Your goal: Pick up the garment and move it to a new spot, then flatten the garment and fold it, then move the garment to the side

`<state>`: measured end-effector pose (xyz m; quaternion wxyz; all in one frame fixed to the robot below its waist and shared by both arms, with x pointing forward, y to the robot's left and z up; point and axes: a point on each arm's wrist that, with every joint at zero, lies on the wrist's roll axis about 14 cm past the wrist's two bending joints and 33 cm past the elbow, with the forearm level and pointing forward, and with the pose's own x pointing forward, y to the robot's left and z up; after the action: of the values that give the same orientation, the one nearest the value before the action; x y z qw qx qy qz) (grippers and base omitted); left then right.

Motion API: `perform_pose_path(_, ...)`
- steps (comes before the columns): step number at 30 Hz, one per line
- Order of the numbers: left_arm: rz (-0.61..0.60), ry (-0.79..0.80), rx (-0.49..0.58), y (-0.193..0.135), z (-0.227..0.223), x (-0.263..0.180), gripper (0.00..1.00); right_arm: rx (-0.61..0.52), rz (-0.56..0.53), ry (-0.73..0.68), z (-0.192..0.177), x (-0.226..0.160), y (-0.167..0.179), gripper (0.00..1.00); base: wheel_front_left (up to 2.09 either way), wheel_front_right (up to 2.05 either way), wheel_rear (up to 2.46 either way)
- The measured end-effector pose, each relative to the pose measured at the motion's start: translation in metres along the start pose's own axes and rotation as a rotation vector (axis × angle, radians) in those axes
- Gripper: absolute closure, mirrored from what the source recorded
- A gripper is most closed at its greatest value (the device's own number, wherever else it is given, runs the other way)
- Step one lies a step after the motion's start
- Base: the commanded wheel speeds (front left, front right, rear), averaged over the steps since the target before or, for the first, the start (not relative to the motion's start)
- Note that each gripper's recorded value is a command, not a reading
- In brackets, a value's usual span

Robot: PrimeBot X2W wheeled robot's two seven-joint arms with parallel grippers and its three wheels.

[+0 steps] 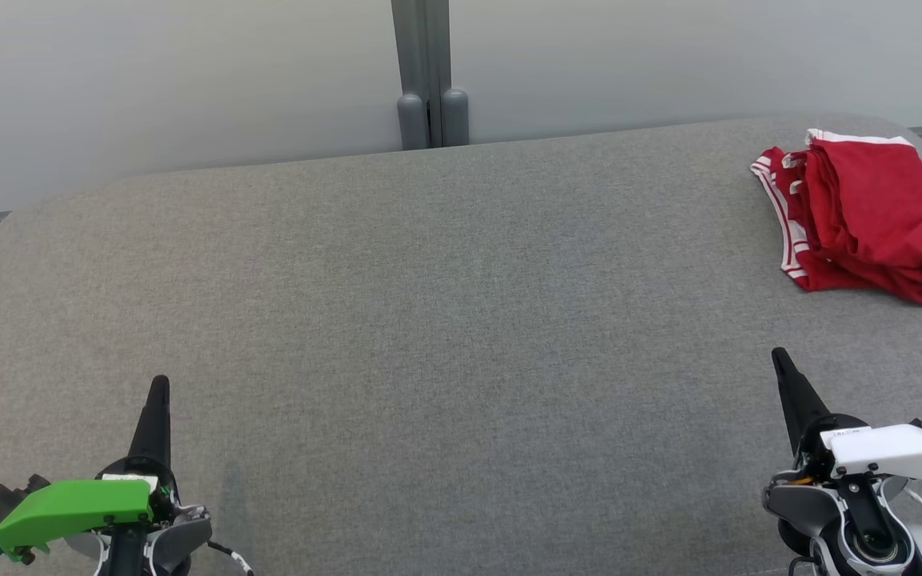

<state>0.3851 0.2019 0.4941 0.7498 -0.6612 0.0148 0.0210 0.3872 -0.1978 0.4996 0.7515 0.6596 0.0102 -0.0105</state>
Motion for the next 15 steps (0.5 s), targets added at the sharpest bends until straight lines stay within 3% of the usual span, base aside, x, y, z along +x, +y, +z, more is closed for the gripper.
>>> perform_pose_path(15,-0.027,0.006,-0.098,-0.0068,-0.0004,0.0010,1.00,0.104,0.018,0.000,0.0023,0.0006,0.0043,1.00,0.00,0.00,0.00)
